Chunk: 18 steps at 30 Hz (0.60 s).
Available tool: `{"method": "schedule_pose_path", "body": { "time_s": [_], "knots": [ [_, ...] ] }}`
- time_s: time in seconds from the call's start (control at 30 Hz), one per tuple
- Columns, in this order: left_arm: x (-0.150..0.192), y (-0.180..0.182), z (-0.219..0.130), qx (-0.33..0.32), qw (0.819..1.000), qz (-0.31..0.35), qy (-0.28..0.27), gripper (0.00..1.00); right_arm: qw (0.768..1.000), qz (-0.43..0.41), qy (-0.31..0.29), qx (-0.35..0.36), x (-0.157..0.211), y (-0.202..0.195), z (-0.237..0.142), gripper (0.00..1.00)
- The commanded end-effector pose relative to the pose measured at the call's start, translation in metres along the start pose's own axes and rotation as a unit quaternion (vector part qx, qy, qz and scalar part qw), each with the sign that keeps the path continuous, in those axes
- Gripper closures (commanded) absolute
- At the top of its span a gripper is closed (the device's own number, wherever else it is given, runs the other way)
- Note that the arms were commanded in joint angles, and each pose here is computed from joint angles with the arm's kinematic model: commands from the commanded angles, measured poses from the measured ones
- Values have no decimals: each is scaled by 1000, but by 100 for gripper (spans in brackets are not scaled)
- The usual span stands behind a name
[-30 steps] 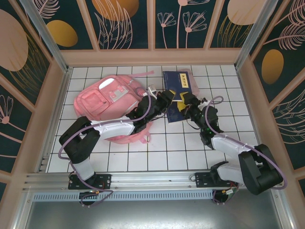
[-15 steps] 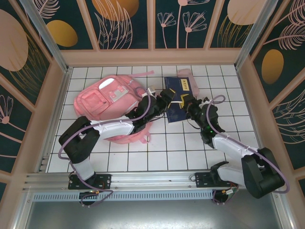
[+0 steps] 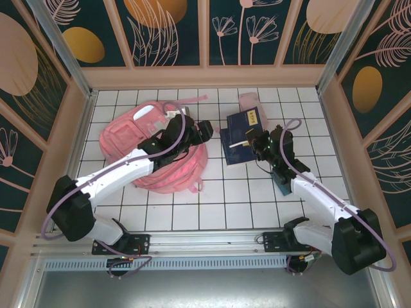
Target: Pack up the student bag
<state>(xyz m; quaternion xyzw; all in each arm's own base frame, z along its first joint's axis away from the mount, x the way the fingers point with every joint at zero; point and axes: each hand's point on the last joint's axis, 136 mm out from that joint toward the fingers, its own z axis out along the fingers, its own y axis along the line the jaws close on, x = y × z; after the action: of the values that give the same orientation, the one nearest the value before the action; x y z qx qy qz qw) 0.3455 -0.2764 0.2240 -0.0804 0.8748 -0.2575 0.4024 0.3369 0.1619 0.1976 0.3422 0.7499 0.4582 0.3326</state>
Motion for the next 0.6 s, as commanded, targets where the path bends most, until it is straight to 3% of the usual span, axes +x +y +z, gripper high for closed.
{"method": "schedule_pose_path", "body": {
  "time_s": [0.0,0.23,0.37,0.5,0.57],
  "knots": [
    [16,49,-20,-112,978,166,61,13,999,-42,6,-6,-3,16,-9,93],
    [38,87,-25,-163,942,254,144,30,999,-30,25,5,5,8,-8,93],
    [53,99,-18,-170,921,295,191,29,999,-30,25,4,6,9,-12,93],
    [60,104,-7,-176,912,304,211,28,999,-35,31,0,8,13,-13,93],
    [58,110,-1,-193,909,303,213,33,999,-35,34,-2,8,14,-13,93]
  ]
}}
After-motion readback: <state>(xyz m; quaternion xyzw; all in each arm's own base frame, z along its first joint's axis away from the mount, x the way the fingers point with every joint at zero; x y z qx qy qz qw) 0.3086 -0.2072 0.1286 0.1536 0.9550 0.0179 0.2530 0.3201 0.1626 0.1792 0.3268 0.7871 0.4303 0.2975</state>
